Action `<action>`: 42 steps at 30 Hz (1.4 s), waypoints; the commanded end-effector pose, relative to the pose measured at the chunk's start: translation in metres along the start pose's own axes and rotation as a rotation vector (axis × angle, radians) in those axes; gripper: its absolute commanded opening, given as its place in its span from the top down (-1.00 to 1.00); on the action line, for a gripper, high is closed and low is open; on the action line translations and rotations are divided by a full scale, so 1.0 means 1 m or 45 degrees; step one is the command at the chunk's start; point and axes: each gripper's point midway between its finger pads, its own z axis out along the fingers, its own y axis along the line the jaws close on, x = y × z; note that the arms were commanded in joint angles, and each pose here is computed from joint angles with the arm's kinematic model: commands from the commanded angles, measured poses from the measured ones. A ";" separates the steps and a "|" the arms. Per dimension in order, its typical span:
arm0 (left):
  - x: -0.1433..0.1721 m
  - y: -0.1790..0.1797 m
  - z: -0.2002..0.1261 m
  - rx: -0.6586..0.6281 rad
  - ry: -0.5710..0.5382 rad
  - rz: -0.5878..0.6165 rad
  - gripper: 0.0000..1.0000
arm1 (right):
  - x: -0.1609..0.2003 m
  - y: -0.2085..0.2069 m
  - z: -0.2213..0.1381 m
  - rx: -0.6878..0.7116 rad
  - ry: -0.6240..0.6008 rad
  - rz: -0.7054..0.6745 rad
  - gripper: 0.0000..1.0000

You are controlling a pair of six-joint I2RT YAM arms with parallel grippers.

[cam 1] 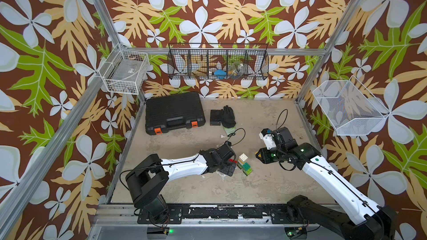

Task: Assemble a giraffe with lego
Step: Pick up the lego brick from the center of the board.

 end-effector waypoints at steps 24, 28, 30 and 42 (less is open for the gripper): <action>-0.013 -0.015 0.030 0.031 -0.029 0.064 -0.91 | -0.001 -0.024 -0.007 0.018 -0.003 0.063 0.57; -0.015 -0.015 0.034 0.020 -0.029 0.070 -0.80 | 0.000 -0.027 -0.007 0.025 0.002 0.077 0.56; -0.015 -0.014 0.036 0.010 -0.030 0.072 -0.73 | 0.001 -0.028 -0.007 0.023 0.002 0.082 0.56; -0.010 -0.007 0.038 -0.025 -0.024 0.082 -0.08 | 0.002 -0.032 -0.004 0.023 0.002 0.101 0.56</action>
